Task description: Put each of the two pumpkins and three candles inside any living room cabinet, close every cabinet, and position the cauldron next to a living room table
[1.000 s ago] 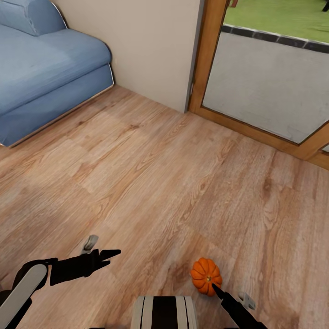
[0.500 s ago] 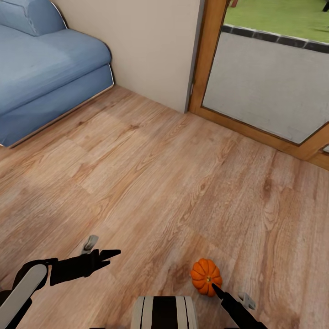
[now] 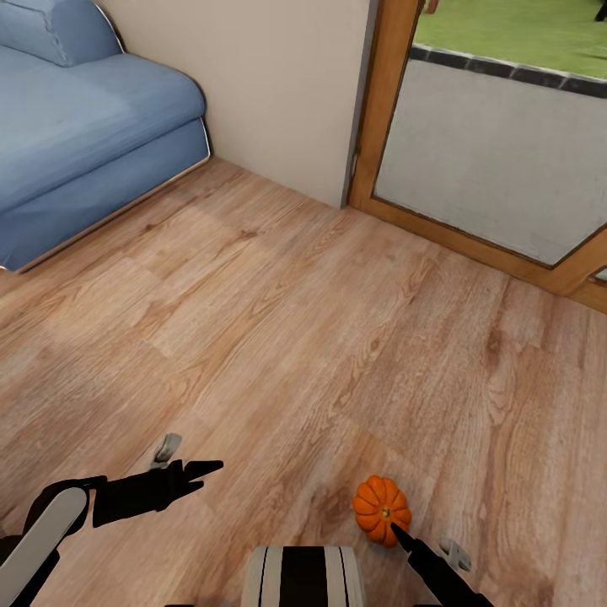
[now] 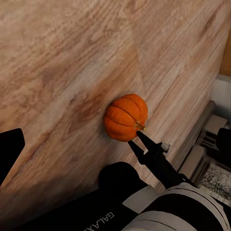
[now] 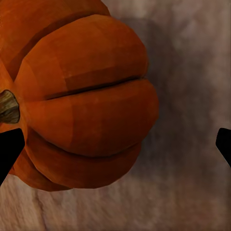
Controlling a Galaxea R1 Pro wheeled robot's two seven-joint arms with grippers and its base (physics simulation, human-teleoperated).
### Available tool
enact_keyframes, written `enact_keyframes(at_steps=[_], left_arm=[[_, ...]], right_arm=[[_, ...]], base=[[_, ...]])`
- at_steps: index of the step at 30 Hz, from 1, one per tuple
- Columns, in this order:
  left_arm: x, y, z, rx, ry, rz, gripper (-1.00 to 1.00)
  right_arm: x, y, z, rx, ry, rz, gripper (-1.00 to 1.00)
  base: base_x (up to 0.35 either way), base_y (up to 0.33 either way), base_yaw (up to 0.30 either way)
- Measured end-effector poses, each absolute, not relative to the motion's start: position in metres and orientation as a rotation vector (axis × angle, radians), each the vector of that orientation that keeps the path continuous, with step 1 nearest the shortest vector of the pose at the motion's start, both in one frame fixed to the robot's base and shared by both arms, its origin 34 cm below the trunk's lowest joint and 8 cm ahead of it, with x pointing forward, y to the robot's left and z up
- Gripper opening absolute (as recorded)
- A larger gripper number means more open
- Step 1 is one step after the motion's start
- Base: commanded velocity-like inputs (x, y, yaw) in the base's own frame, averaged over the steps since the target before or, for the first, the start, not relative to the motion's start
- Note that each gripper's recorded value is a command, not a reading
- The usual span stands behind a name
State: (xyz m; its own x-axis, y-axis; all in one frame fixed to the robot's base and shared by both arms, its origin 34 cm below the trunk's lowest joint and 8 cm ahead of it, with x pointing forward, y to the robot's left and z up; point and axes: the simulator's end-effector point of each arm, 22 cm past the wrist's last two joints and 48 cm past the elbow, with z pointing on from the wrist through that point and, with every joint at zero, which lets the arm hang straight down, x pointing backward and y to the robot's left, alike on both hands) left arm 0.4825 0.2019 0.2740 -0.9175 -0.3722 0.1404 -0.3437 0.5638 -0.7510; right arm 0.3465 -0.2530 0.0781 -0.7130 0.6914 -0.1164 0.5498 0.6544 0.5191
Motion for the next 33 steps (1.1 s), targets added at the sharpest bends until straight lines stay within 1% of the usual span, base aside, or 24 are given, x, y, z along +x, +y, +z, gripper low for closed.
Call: enact_keyframes(at_steps=[12, 33], left_arm=[[0.4825, 0.2011, 0.2738, -0.628, 2.748, -1.307, 1.00], [0.4824, 0.2011, 0.2737, -0.631, 2.747, -1.309, 1.00]], right_arm=[[0.3466, -0.2530, 0.0782, 0.992, 2.570, 0.660, 1.00], [0.3470, -0.2557, 0.0774, 0.984, 2.569, 0.641, 1.00]], base=[[0.038, 0.000, 0.000], [0.002, 0.012, 0.000]])
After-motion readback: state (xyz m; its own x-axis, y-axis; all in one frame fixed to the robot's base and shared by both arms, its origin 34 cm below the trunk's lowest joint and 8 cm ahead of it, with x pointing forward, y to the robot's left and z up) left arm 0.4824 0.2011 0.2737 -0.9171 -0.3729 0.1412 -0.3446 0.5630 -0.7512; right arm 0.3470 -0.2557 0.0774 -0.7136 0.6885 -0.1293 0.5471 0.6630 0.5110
